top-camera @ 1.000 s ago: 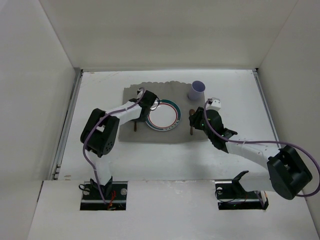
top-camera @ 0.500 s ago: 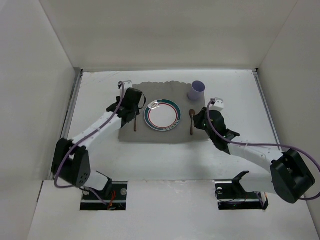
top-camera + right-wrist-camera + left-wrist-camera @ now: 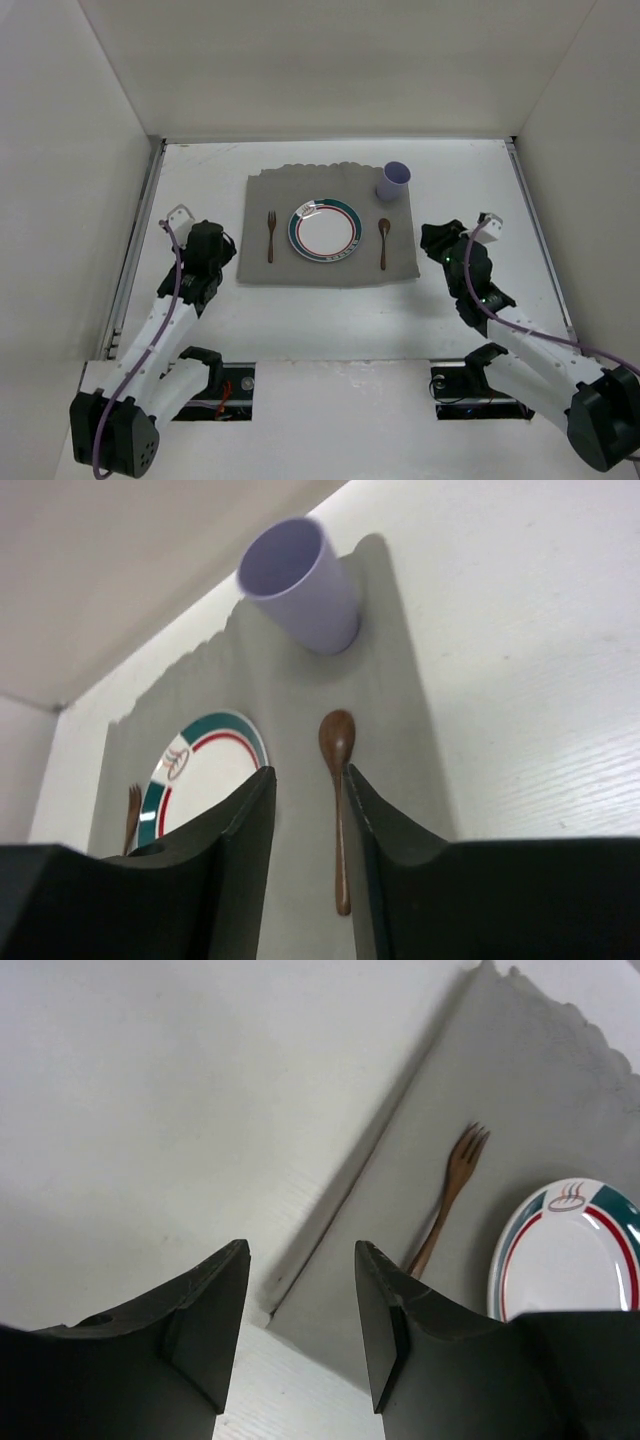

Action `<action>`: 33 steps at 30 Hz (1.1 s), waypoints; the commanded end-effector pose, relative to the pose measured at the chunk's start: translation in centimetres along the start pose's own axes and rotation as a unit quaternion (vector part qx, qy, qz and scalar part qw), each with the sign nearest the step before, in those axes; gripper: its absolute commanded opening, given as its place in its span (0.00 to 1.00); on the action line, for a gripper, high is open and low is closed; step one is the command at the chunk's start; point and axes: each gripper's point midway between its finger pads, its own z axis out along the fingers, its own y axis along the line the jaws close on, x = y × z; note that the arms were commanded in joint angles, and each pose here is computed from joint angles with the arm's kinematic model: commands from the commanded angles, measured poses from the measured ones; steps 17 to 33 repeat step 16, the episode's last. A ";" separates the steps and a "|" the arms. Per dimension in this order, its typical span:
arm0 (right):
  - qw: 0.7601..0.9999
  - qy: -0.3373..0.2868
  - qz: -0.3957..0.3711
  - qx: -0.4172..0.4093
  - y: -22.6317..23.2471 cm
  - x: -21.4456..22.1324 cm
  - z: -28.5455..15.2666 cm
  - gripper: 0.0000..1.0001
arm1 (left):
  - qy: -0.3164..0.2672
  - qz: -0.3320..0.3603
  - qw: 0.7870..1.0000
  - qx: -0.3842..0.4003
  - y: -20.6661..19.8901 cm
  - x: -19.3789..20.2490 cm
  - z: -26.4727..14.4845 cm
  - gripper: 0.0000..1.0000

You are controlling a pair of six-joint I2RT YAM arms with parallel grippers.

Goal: Set the dinner table for one person

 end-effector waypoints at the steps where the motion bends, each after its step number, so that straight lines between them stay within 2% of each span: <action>1: 0.997 -0.051 0.053 0.023 -1.6 -2.2 0.3 0.41 | 0.002 -0.046 0.999 -0.004 1.0 0.7 0.1 0.44; 12: 0.997 -0.014 0.065 0.027 -2.2 -0.4 1.7 0.44 | -0.002 -0.077 0.996 -0.036 4.8 2.7 1.2 0.38; 16: 0.997 -0.009 0.063 0.030 -2.4 -0.1 2.0 0.44 | 0.011 -0.081 0.996 -0.029 4.3 3.0 1.7 0.42; 33: 0.997 -0.009 0.063 0.030 -2.4 -0.1 2.0 0.44 | 0.011 -0.081 0.996 -0.029 4.3 3.0 1.7 0.42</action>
